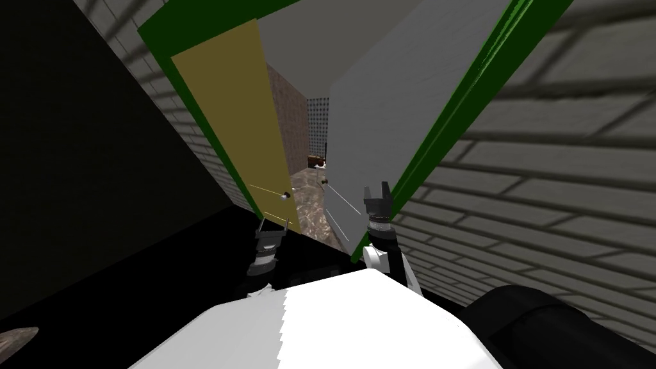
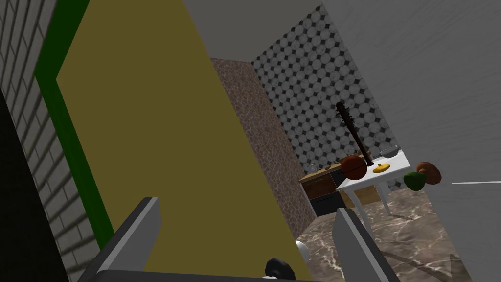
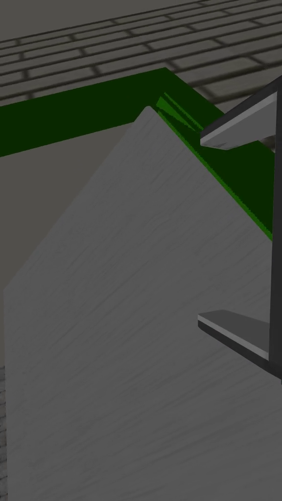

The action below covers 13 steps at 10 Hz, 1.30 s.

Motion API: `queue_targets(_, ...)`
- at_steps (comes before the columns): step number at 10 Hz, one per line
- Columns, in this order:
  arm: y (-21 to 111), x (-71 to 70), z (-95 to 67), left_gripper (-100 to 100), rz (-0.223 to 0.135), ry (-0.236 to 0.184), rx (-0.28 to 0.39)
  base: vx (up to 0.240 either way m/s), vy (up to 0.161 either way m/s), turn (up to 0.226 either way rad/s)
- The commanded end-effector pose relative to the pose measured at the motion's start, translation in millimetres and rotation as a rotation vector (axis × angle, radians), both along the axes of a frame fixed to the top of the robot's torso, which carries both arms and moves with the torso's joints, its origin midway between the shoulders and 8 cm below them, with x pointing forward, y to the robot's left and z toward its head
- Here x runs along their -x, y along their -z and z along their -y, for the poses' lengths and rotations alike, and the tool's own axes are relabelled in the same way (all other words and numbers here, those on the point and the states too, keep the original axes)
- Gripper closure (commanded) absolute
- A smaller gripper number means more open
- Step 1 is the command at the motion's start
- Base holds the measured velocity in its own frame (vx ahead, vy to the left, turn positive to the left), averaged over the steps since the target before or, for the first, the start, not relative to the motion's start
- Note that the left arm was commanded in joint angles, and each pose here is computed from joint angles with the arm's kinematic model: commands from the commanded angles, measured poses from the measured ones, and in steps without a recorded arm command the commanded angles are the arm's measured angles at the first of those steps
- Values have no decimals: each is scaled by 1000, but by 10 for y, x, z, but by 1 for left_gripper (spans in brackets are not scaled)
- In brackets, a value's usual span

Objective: Push the door open

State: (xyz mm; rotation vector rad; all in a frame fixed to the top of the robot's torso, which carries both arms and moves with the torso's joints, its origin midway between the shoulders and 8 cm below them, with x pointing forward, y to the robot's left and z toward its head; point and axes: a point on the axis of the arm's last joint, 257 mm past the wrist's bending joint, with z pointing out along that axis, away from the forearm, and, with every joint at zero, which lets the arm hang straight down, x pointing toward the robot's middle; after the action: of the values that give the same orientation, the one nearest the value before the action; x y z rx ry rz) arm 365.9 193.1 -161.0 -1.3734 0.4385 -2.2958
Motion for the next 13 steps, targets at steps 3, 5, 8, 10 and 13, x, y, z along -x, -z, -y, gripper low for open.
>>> queue_targets(3,328,37,49,-100,-68,59,90,89,116,-154)
queue_targets(5,541,77,63,-100,-112,90,144,91,130,-188)
queue_targets(8,748,125,66,-100,-156,117,194,74,94,-96)
queue_targets(10,952,181,57,-100,-200,138,241,85,144,-177)
queue_targets(13,1206,265,28,-100,-256,160,298,87,121,-130)
